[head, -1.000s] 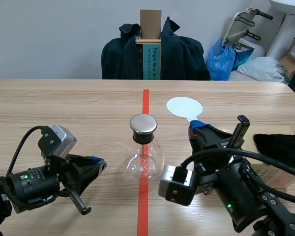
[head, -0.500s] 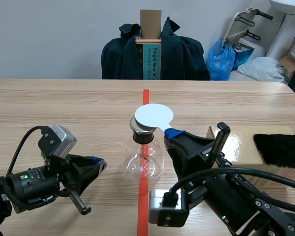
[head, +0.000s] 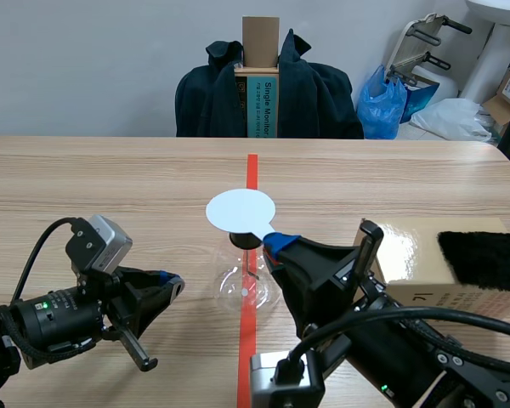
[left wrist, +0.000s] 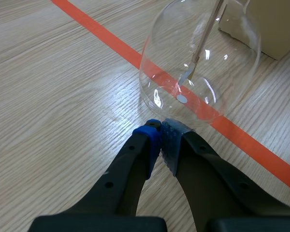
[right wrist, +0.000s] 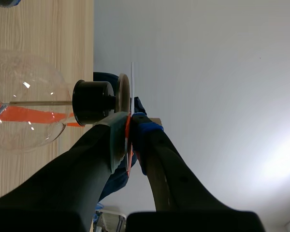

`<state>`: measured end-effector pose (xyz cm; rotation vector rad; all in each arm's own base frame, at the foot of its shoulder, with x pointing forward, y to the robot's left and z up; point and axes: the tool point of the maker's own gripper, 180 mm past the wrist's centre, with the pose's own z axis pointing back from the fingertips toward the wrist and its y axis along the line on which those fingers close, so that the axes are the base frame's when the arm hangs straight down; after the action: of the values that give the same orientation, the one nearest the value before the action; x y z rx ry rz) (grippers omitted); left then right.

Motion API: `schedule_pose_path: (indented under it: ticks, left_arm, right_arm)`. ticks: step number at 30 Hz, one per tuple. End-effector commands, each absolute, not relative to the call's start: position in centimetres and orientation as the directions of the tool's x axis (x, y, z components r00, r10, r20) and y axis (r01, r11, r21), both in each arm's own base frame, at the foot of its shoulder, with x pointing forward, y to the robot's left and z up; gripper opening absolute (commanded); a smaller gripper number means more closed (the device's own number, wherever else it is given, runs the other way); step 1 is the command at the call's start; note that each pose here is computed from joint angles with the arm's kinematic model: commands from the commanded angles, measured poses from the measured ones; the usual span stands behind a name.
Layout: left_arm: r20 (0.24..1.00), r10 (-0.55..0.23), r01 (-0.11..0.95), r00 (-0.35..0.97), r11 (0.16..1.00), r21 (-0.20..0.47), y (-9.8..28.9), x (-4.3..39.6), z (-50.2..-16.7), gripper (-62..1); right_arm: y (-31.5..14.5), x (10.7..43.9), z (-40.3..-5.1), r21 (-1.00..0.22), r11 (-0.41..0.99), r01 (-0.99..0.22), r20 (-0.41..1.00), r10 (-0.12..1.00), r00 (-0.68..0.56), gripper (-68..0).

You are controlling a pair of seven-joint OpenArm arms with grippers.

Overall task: Do the electroscope experiment.
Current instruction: 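Move the plate toward and away from the electroscope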

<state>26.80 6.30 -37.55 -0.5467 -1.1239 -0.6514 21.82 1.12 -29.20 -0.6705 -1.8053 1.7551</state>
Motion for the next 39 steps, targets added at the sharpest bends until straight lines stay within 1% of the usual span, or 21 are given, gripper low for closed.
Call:
schedule_pose_path:
  ticks: [1,7,13,23,30,35,39]
  left_arm:
    - [0.953,-0.164,0.719,0.254,0.691,-0.073,5.8,27.2,-36.4,-59.1]
    - [0.953,-0.164,0.719,0.254,0.691,-0.073,5.8,27.2,-36.4,-59.1]
    - [0.953,-0.164,0.719,0.254,0.691,-0.073,5.8,27.2,-36.4,-59.1]
    - [0.953,-0.164,0.719,0.254,0.691,-0.073,5.8,27.2,-36.4,-59.1]
    - [0.953,-0.164,0.719,0.254,0.691,-0.073,5.8,27.2,-36.4,-59.1]
    - [0.953,-0.164,0.719,0.254,0.691,-0.073,5.8,27.2,-36.4,-59.1]
    - [0.953,-0.164,0.719,0.254,0.691,-0.073,5.8,27.2,-36.4,-59.1]
  right_arm:
    - [1.0,21.9,-28.7,-0.999,0.032,0.015,0.01,0.671,-0.742,-66.9]
    - [1.0,22.0,-28.7,-0.999,0.032,0.015,0.01,0.672,-0.74,-66.9]
    - [0.0,22.9,-28.7,-0.999,0.032,0.015,0.013,0.726,-0.688,-66.9]
    - [-3.2,25.4,-28.7,-0.999,0.032,0.015,0.02,0.862,-0.507,-66.9]
    - [-5.5,26.5,-28.8,-0.999,0.032,0.015,0.024,0.925,-0.379,-66.9]
    - [-6.6,26.9,-28.8,-0.999,0.032,0.015,0.026,0.948,-0.318,-66.9]
    - [-6.7,26.9,-28.8,-0.999,0.032,0.015,0.026,0.949,-0.313,-66.9]
